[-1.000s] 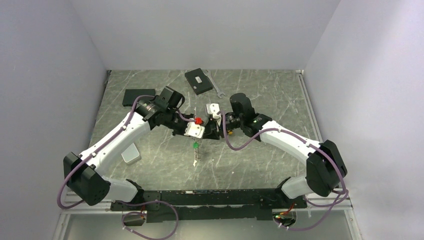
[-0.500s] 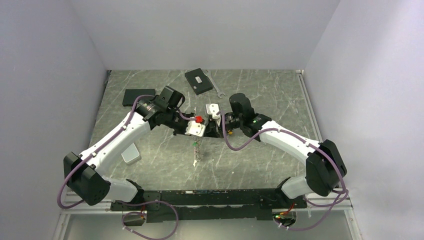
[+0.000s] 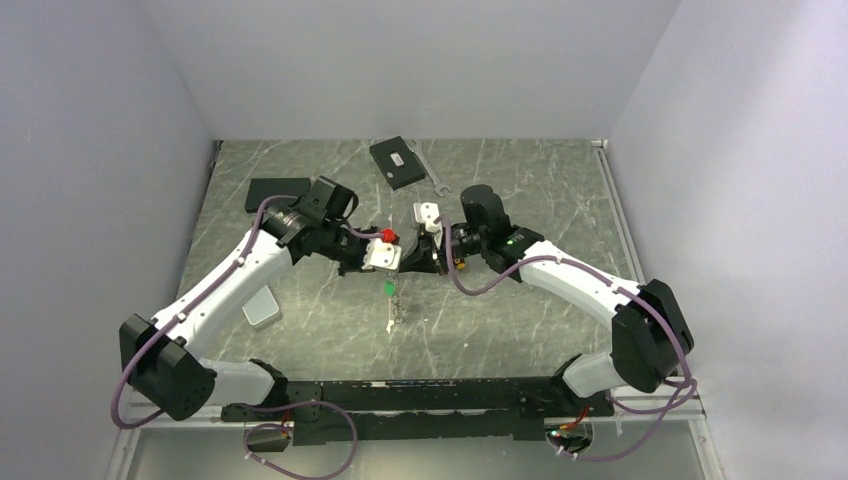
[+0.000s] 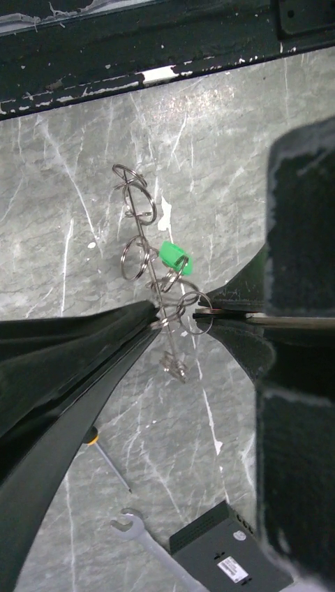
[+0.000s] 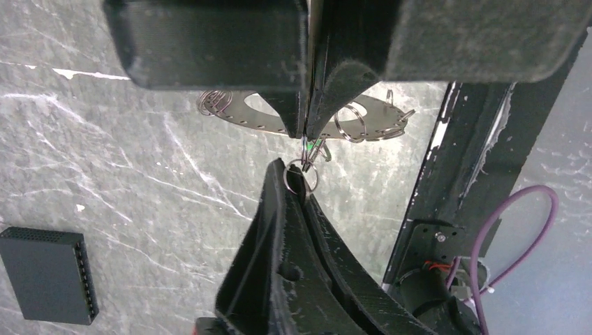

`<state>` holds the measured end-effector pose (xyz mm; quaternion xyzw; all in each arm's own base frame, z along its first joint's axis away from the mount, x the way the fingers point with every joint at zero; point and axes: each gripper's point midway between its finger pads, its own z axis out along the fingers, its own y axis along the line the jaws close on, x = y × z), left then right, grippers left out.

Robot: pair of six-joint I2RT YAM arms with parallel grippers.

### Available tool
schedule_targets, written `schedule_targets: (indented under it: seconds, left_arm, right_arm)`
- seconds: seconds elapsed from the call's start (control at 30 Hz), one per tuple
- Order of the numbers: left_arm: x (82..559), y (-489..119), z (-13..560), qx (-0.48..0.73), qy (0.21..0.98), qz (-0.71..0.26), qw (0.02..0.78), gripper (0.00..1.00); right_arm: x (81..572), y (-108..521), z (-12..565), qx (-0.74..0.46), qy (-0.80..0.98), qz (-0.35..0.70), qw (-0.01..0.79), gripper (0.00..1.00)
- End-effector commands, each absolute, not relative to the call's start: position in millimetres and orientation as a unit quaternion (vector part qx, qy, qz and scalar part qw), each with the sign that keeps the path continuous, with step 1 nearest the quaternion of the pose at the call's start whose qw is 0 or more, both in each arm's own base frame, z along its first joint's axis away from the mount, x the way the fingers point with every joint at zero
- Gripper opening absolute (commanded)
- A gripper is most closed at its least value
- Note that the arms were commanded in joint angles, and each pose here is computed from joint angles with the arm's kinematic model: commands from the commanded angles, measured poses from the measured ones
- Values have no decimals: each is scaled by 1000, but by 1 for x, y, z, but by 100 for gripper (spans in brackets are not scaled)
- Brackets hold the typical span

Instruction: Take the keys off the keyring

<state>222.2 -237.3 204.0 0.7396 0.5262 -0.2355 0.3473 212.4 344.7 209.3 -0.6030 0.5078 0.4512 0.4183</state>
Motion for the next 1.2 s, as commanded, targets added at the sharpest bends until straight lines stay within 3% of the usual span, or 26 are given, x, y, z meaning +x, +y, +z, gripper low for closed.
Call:
schedule_targets:
  seconds: [0.0,0.73,1.17]
  left_arm:
    - [216,-237,215,725,525,-250,369,0]
    - [222,-244,207,709,535,-261,377,0]
    - [197,-248,218,722,514,-293,358,0]
  right_arm:
    - [211,345,253,-588,465,477,459,0]
    - [204,340,288,-504,447,572,468,0]
    - [241,341,270,-486,486,509,519,0]
